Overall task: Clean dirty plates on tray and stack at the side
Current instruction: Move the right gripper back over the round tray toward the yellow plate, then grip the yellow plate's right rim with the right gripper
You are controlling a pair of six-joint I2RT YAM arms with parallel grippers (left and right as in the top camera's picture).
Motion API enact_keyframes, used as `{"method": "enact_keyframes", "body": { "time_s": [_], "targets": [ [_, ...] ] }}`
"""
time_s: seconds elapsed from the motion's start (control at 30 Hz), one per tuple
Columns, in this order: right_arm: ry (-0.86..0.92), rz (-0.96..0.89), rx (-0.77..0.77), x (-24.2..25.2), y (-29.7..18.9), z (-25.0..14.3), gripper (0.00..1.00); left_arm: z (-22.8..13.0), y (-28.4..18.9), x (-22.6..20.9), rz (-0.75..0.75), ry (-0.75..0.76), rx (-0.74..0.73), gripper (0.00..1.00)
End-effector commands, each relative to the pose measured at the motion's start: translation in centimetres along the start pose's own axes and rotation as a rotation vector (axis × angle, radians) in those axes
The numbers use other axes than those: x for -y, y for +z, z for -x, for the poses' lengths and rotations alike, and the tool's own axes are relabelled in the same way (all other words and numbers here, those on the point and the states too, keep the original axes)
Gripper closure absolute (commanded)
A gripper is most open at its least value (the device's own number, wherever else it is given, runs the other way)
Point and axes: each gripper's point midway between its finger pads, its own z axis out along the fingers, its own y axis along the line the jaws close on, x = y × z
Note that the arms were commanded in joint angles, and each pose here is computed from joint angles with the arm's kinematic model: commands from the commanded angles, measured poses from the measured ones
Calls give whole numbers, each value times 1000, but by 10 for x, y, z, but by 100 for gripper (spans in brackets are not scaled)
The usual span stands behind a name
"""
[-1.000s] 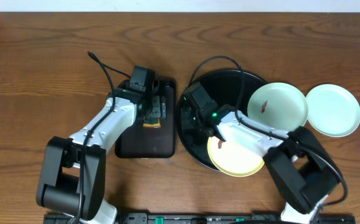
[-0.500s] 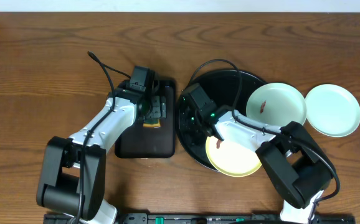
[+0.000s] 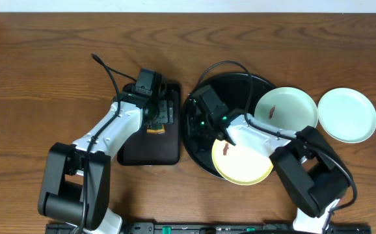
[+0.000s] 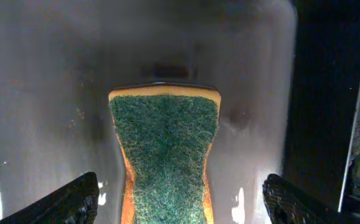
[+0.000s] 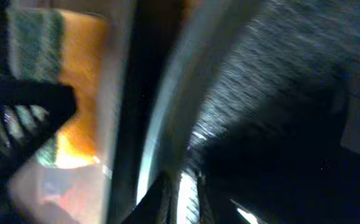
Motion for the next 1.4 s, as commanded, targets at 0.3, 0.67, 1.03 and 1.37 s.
{"method": "enact_keyframes", "body": {
  "time_s": [0.3,0.67,1.03,1.37],
  "targets": [
    [-30,-354,134,46,-179,19,72,-3,3,-4,17,0,-9,15],
    [219,-544,-98,104,-215,-65,74,-3,3,-4,17,0,-9,15],
    [408,-637,-185,141,-200,-115,73,-3,3,-4,17,0,-9,15],
    [490,-640,-191,149,-201,-121,76,-3,3,-4,17,0,-9,15]
  ]
}}
